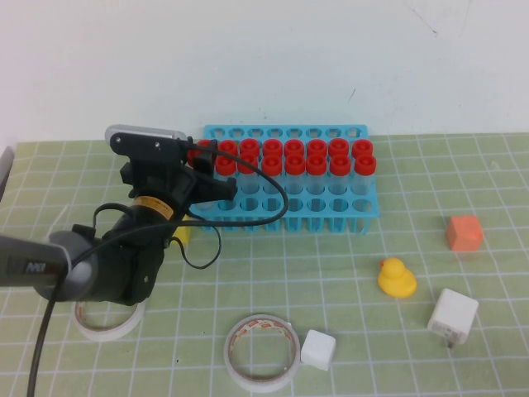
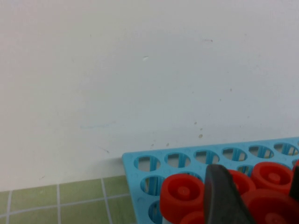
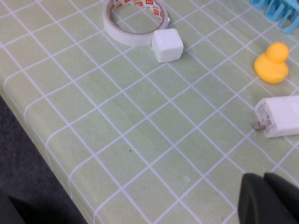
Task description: Place the test tubes
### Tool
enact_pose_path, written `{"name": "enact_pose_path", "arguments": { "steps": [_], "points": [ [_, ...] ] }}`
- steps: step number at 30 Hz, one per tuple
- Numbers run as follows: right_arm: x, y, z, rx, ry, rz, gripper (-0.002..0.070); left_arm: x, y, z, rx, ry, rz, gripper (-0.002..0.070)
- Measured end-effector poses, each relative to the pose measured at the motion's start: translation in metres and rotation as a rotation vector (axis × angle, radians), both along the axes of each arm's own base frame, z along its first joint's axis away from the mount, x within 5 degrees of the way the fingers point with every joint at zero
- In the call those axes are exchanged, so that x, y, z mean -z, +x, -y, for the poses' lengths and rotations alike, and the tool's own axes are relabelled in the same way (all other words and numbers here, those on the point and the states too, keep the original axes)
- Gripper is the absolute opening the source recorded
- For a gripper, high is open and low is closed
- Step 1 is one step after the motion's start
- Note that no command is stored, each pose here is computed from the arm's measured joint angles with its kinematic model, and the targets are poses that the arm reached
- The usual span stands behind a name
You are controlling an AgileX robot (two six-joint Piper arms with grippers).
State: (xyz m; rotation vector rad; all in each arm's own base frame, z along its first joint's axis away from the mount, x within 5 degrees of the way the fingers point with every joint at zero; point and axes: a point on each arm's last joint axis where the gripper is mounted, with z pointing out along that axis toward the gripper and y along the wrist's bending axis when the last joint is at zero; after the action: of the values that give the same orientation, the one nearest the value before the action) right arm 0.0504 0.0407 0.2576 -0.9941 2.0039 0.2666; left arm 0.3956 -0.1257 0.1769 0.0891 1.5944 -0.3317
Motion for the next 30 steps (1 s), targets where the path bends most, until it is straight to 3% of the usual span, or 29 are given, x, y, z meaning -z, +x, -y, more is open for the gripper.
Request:
{"name": "enact_pose_path", "arguments": {
  "steps": [30],
  "points": [
    [0.0,0.0,0.0,0.0,0.0,0.0,-0.0001,0.0005,0.0024,0.0009,0.001,0.011,-0.012,0.0256]
  ]
}}
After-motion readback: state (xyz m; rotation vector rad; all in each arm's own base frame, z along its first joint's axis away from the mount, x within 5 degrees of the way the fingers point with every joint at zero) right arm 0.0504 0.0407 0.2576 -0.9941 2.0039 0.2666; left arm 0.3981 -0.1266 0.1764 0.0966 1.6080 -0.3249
